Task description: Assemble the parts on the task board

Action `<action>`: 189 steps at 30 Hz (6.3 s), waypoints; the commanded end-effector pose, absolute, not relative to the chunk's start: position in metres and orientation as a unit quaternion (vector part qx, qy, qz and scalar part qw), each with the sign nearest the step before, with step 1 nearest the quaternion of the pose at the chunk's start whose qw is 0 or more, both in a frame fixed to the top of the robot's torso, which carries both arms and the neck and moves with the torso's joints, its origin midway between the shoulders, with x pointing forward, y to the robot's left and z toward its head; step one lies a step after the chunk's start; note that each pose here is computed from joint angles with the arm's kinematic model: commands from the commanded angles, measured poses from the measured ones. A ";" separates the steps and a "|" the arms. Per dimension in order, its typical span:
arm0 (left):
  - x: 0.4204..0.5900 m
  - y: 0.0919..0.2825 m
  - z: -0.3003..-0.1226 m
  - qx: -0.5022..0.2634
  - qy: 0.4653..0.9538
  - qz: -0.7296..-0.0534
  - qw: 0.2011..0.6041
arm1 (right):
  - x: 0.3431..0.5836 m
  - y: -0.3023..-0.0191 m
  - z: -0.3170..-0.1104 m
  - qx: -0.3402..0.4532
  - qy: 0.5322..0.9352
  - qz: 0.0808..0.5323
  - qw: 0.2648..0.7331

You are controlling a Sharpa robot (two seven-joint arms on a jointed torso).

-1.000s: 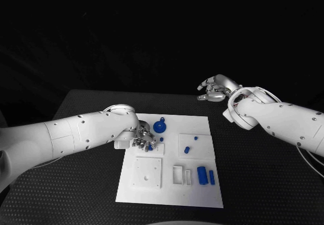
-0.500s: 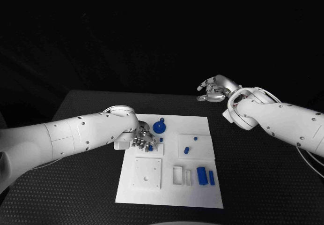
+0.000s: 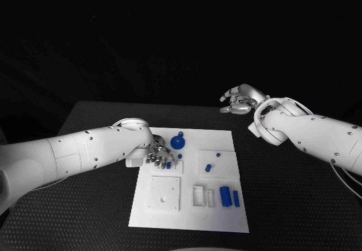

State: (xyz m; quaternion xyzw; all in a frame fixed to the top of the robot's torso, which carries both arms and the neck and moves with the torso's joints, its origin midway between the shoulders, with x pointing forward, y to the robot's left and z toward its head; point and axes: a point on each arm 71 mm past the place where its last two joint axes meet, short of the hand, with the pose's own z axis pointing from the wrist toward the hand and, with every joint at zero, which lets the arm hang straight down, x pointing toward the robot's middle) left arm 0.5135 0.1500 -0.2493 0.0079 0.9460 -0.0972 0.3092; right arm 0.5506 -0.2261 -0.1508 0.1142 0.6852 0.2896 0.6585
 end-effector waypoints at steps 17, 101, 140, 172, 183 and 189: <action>0.517 0.157 -0.221 -0.018 0.933 -0.133 0.335 | 0.552 -0.229 -0.152 0.113 0.687 0.289 0.657; 0.584 0.190 -0.227 -0.074 0.919 -0.098 0.374 | 0.556 -0.225 -0.154 0.111 0.690 0.293 0.653; 0.576 0.187 -0.228 -0.172 0.901 -0.169 0.361 | 0.557 -0.225 -0.155 0.113 0.692 0.292 0.651; 0.502 0.217 -0.225 -0.091 0.889 -0.153 0.423 | 0.557 -0.236 -0.162 0.129 0.700 0.315 0.628; 0.488 0.206 -0.233 -0.061 0.895 -0.149 0.417 | 0.558 -0.235 -0.167 0.168 0.679 0.378 0.606; 0.488 0.204 -0.235 -0.054 0.894 -0.144 0.420 | 0.558 -0.236 -0.167 0.180 0.678 0.385 0.600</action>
